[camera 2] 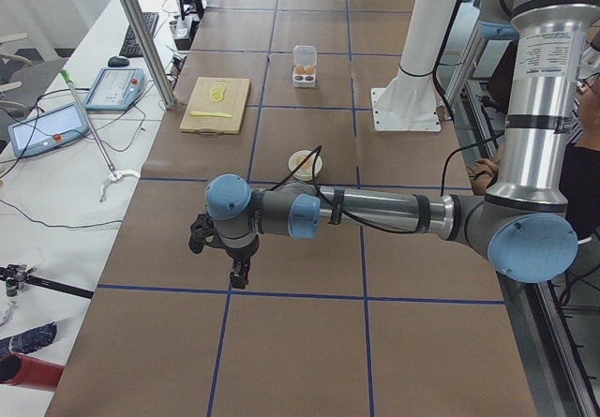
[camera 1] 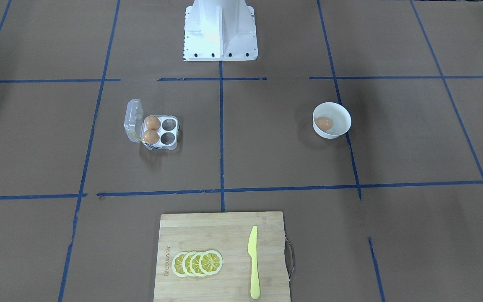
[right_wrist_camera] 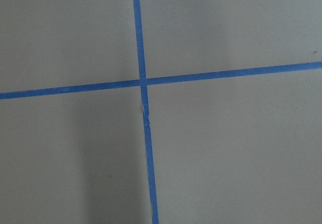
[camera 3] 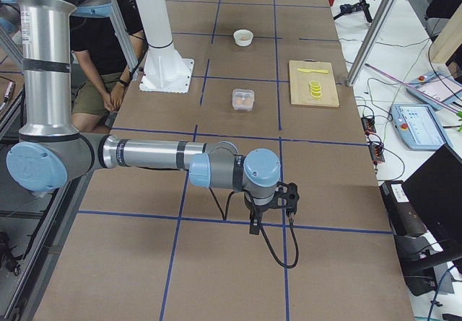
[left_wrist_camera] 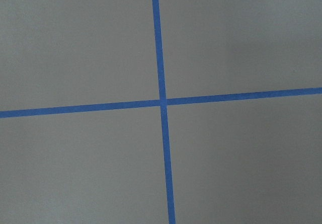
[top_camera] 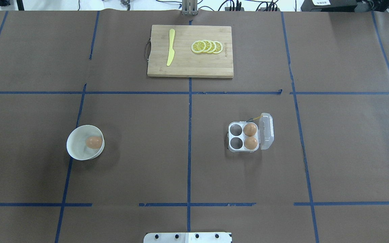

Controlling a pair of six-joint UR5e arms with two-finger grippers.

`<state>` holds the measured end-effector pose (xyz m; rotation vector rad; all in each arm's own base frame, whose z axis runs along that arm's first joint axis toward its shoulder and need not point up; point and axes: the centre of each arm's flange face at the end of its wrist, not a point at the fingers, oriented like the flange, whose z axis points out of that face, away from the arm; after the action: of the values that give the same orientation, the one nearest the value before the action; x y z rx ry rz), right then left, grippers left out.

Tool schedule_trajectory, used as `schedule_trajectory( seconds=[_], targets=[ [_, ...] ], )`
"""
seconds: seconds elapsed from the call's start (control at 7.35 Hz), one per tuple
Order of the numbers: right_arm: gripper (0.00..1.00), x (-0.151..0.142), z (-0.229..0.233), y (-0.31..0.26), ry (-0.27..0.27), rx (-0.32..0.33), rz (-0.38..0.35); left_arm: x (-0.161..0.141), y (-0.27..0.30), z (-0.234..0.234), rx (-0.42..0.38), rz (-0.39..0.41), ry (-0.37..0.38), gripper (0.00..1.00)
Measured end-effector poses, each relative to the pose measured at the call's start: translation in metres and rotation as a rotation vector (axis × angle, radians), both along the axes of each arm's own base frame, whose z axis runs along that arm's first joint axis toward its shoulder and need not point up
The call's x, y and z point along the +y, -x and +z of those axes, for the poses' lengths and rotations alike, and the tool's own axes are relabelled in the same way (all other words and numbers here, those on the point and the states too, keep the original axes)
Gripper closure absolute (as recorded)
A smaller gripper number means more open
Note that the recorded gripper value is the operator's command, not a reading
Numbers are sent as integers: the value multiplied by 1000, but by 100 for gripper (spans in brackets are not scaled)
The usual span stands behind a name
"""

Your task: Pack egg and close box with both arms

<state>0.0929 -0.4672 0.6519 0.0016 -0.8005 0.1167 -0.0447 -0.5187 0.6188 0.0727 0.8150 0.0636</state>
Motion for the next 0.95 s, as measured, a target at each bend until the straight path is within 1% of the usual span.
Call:
schedule_trajectory(
  seconds=[0.14, 0.27, 0.54, 0.68, 0.82, 0.95],
  targets=[
    [0, 0, -1, 0, -2, -1, 0, -1, 0, -3, 0, 0, -13, 0],
    [0, -1, -2, 0, -6, -3, 0, -4, 0, -12, 2, -1, -54, 0],
    [0, -2, -5, 0, -13, -10, -1, -9, -7, -55, 8, -13, -168, 0],
    [0, -4, -8, 1, -21, -14, -3, -11, -25, -86, 19, -19, -204, 0],
    [0, -8, -15, 1, -37, -16, -6, -8, -58, -119, 42, -28, -198, 0],
    [0, -10, -21, 2, -50, -19, -6, 1, -100, -153, 71, -44, -165, 1]
  ],
)
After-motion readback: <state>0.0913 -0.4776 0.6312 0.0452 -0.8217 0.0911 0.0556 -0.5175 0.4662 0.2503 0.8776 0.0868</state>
